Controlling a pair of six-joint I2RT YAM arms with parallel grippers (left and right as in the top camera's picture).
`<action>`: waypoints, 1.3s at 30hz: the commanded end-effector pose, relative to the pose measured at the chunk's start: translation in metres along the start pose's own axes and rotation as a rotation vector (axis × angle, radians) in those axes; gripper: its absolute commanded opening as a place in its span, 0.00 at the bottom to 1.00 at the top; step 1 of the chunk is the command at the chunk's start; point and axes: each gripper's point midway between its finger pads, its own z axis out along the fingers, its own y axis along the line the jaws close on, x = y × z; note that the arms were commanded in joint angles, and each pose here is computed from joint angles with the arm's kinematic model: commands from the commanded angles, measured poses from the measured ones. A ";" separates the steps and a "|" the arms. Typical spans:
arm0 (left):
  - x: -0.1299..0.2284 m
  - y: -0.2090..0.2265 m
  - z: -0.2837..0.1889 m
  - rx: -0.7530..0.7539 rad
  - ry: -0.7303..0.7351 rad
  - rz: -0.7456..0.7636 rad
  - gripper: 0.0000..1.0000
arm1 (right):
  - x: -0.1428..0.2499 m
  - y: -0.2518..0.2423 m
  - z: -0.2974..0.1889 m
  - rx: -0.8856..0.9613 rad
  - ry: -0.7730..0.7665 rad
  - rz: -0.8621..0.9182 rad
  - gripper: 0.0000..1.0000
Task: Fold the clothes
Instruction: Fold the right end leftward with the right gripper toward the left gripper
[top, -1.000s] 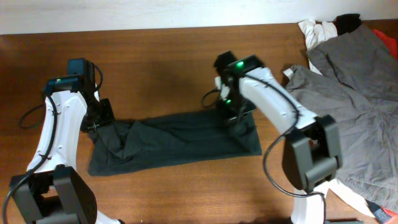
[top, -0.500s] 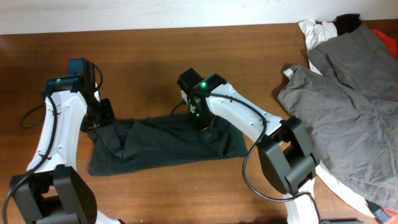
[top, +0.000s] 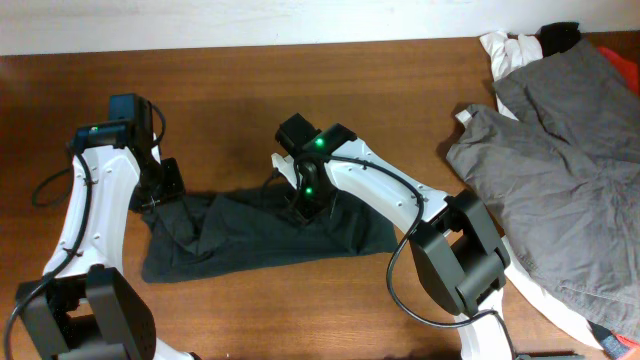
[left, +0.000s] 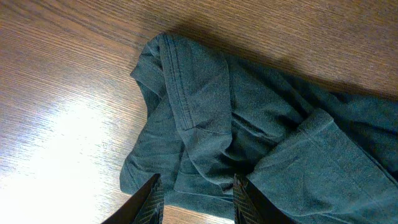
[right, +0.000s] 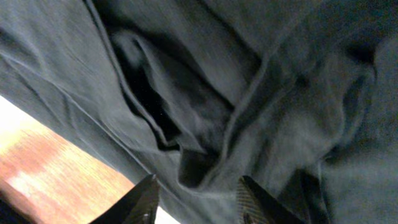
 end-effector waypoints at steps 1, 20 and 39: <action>-0.002 -0.001 -0.001 0.008 -0.006 -0.015 0.37 | -0.006 -0.031 -0.038 0.152 -0.057 0.064 0.44; -0.006 -0.002 -0.001 0.013 -0.023 -0.017 0.38 | 0.079 -0.102 -0.015 0.301 0.105 0.473 0.44; -0.005 -0.005 -0.001 0.026 -0.020 -0.016 0.38 | 0.045 0.029 0.015 -0.136 0.034 -0.105 0.47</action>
